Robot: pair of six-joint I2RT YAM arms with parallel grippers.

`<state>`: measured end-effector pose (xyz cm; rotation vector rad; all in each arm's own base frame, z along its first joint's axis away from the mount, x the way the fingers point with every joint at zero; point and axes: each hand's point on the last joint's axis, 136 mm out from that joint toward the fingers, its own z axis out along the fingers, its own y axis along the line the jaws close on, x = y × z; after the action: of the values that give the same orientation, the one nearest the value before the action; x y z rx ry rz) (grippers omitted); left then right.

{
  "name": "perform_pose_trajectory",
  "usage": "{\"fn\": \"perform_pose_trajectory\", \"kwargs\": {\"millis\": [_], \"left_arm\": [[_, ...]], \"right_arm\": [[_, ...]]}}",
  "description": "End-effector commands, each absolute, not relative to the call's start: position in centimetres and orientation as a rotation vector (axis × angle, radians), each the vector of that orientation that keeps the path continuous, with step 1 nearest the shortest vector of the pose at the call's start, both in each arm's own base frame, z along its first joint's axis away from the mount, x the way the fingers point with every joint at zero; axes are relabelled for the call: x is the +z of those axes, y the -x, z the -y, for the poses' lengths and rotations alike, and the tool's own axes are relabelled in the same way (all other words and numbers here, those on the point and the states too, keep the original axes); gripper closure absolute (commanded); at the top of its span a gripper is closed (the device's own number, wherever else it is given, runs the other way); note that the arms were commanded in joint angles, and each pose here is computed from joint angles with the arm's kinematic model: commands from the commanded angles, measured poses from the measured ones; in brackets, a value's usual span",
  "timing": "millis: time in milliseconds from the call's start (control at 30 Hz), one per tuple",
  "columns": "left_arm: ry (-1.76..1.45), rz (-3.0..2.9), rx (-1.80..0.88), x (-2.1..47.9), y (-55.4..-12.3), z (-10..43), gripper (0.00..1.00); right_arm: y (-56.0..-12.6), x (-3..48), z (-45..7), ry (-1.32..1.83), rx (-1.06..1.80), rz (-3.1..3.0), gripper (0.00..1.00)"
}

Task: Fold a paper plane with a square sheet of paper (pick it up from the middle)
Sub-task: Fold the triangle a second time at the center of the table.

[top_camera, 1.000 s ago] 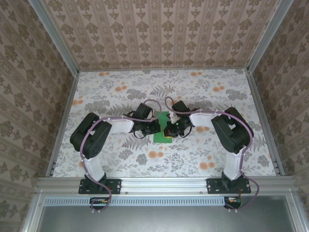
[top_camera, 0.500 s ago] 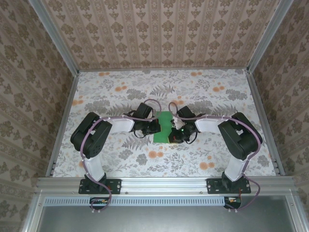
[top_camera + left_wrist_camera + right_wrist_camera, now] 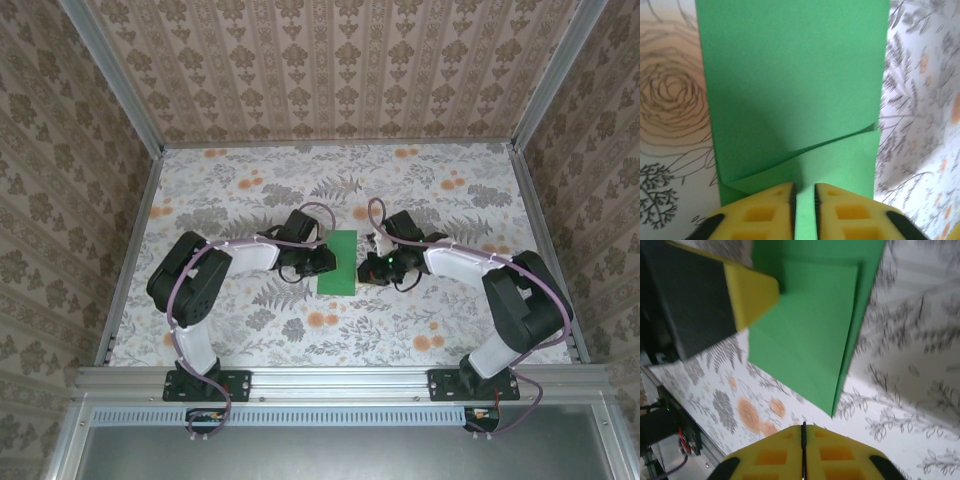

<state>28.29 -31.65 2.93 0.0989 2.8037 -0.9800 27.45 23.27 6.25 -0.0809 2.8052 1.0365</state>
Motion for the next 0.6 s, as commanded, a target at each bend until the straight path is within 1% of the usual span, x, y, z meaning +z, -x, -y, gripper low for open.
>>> {"fn": "perform_pose_trajectory", "kwargs": {"millis": [0, 67, 167, 300, 400, 500, 567], "left_arm": [[-0.119, -2.675, -1.048, 7.6, -30.3, 33.0, 0.68], [-0.103, -2.636, -1.048, 9.0, -30.8, 32.9, 0.58], [-0.048, -2.608, -1.007, 9.9, -31.2, 31.7, 0.46], [0.062, -2.591, -0.959, 9.6, -31.3, 29.2, 0.31], [0.095, -2.572, -0.956, 9.3, -30.9, 28.1, 0.19], [0.092, -2.576, -0.952, 8.9, -30.2, 27.6, 0.09], [0.088, -2.582, -0.965, 8.5, -29.8, 27.5, 0.06]], "right_arm": [[-31.1, 7.3, -22.9, 0.019, 1.013, -2.714, 0.80], [-32.3, 7.6, -23.0, 0.019, 1.023, -2.679, 0.72], [-33.4, 7.7, -23.7, 0.066, 1.069, -2.646, 0.63], [-34.0, 6.8, -24.9, 0.152, 1.136, -2.661, 0.55], [-34.3, 5.9, -25.6, 0.180, 1.183, -2.672, 0.54], [-34.6, 5.4, -26.3, 0.196, 1.225, -2.676, 0.55], [-34.6, 5.0, -26.5, 0.201, 1.242, -2.685, 0.58]]}}
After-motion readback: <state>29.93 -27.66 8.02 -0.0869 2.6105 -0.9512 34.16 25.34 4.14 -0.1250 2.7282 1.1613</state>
